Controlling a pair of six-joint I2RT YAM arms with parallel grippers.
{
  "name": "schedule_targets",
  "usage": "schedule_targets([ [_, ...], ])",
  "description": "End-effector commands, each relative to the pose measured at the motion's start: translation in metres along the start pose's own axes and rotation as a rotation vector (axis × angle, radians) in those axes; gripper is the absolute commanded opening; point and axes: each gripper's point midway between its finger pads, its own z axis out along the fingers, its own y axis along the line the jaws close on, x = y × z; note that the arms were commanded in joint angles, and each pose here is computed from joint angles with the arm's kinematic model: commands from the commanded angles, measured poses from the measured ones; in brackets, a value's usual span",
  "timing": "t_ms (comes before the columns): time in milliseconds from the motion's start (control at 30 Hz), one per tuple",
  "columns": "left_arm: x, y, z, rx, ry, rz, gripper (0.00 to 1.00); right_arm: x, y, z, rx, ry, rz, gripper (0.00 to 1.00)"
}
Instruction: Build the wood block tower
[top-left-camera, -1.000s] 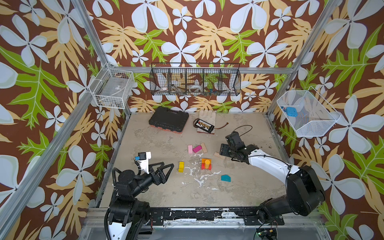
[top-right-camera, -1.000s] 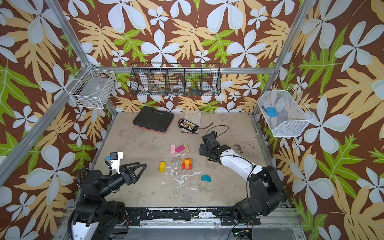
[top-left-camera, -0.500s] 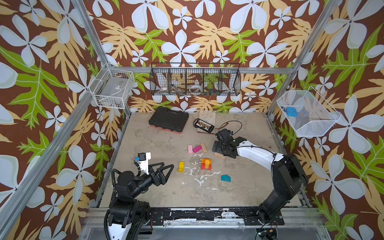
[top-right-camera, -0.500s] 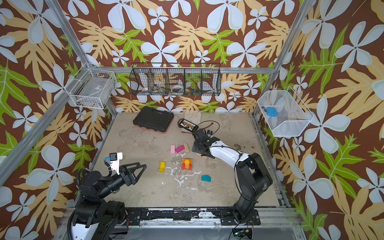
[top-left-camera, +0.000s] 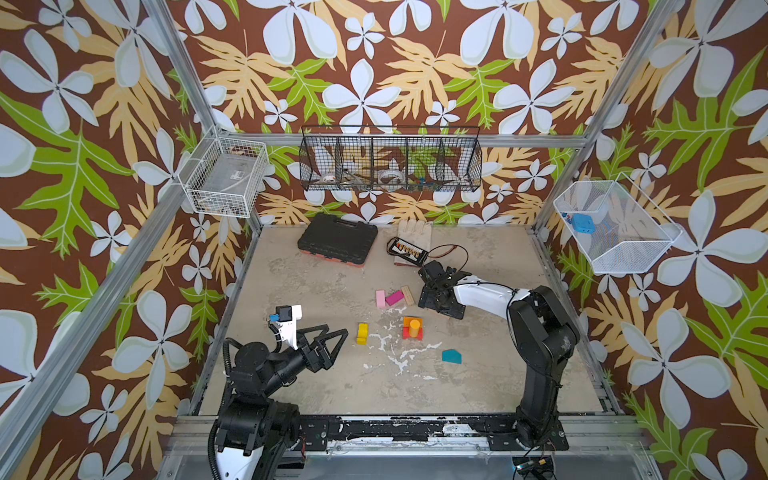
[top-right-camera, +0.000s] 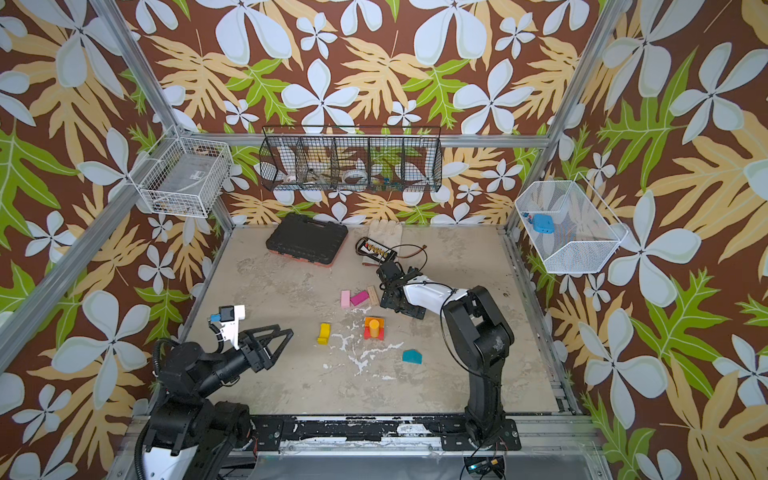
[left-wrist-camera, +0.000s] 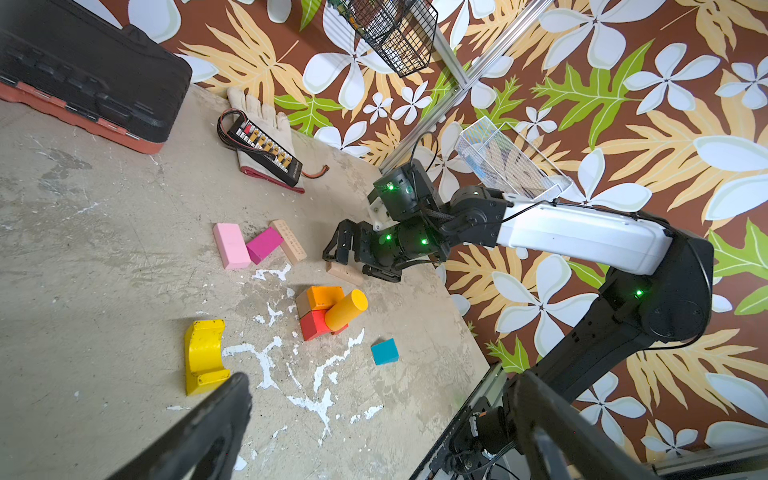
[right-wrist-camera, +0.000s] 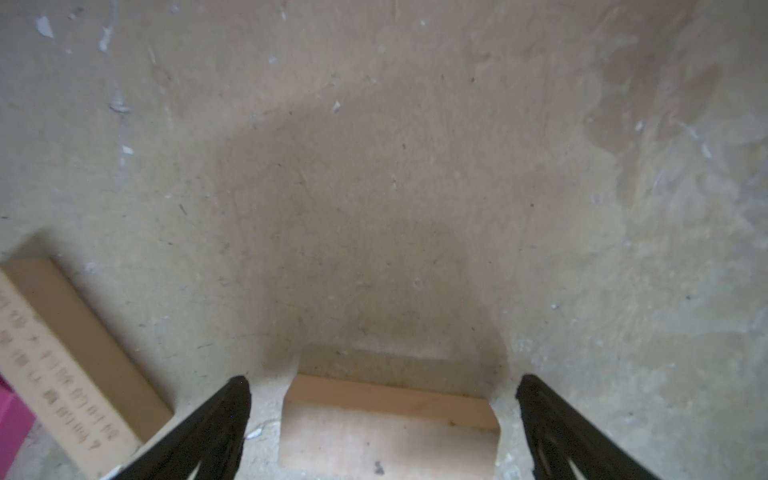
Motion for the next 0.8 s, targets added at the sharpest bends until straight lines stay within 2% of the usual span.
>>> schedule_targets([
  [0, -0.001, -0.003, 0.0, 0.015, -0.001, 0.011, 1.0, 0.004, -0.007, 0.001, 0.03, 0.006, 0.008, 0.98],
  [400, -0.001, -0.004, -0.001, 0.018, -0.005, 0.014, 1.0, 0.016, -0.003, -0.006, -0.013, 0.012, 0.016, 0.97],
  [567, -0.001, -0.004, -0.001, 0.019, -0.006, 0.015, 1.0, 0.02, -0.001, -0.001, -0.021, 0.026, 0.01, 0.93],
  [633, -0.001, -0.004, -0.001, 0.019, -0.006, 0.014, 1.0, 0.02, -0.002, 0.001, -0.014, 0.025, 0.002, 0.85],
  [767, -0.001, -0.004, -0.001, 0.019, -0.007, 0.015, 1.0, 0.023, -0.004, 0.002, -0.011, 0.031, -0.009, 0.84],
])
